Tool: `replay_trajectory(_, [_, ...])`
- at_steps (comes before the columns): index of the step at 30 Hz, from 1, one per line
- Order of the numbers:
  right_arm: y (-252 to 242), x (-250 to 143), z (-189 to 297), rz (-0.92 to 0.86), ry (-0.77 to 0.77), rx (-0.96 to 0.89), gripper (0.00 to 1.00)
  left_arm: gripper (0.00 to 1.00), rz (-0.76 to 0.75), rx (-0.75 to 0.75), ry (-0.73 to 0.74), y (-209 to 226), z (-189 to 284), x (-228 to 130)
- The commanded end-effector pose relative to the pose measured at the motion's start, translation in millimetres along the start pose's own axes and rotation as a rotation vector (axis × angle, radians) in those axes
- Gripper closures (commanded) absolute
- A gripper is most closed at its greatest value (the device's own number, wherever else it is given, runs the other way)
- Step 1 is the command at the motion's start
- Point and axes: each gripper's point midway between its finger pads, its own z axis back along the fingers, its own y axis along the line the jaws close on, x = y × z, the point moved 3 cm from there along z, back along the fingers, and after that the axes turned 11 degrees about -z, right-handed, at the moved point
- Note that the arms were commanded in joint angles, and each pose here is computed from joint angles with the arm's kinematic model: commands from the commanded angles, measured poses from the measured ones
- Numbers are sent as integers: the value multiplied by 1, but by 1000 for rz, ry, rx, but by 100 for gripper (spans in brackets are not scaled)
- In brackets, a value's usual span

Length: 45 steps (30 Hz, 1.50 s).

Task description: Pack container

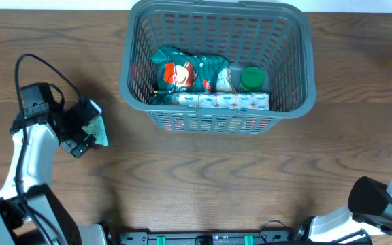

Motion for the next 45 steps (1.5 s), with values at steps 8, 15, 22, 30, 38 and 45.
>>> replay_trajectory(8, [-4, 3, 2, -18, -11, -7, 1, 2, -211, -63, -23, -5, -13, 1])
replay_trajectory(15, [-4, 3, 2, -19, -11, -7, 1, 2, -253, -144, -41, -18, -28, 1])
replay_trajectory(22, [-4, 3, 2, -18, -11, -7, 1, 1, -256, -239, -56, -36, -44, 5])
replay_trajectory(30, [-4, 3, 2, -18, -11, -7, 1, 2, -227, -261, -52, -39, -51, 4])
replay_trajectory(38, [-4, 3, 2, -19, -11, -7, 1, 1, -228, -243, -52, -35, -52, 4])
replay_trajectory(45, [-4, 3, 2, -19, -11, -7, 1, 2, -228, -243, -53, -35, -52, 4])
